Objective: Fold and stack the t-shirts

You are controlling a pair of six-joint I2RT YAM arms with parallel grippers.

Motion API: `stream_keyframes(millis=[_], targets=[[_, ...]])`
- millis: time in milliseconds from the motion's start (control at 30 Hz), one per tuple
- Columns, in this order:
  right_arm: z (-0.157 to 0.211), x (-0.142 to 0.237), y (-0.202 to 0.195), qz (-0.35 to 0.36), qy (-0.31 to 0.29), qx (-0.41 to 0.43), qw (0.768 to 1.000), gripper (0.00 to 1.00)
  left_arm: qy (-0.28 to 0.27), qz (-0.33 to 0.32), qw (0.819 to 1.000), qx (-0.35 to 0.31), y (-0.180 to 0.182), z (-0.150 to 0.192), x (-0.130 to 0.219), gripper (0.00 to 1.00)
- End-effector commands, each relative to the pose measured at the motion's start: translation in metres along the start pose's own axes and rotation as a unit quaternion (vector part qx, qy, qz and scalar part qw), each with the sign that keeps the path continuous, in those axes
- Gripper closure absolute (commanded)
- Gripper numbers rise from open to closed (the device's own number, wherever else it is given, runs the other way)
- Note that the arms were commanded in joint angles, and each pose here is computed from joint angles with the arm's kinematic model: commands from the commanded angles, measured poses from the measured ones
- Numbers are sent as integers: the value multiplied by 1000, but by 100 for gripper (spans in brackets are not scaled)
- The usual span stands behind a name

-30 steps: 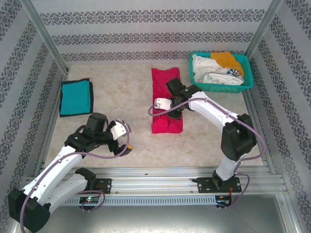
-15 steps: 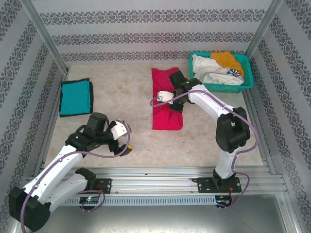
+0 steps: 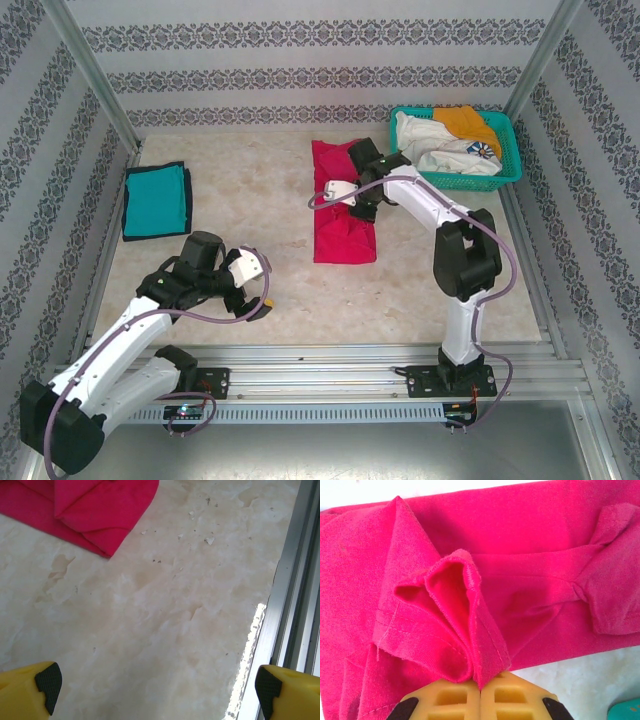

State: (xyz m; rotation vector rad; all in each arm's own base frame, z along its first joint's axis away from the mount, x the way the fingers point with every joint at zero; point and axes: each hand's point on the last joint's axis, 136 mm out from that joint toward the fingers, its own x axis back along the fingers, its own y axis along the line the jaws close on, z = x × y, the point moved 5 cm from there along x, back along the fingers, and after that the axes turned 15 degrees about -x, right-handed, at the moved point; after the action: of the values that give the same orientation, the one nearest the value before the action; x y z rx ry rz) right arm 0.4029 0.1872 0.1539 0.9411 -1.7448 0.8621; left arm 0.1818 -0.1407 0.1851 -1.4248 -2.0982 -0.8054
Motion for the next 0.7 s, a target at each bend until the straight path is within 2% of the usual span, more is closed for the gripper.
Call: stream_keyframes(millis=[0, 667], targets=[[-3, -1, -9, 4, 1, 7, 1000, 100, -11, -5, 1000, -2, 3, -3, 1, 0], [-12, -33, -29, 11, -2, -7, 1000, 100, -7, -6, 1000, -1, 4, -1, 0, 0]])
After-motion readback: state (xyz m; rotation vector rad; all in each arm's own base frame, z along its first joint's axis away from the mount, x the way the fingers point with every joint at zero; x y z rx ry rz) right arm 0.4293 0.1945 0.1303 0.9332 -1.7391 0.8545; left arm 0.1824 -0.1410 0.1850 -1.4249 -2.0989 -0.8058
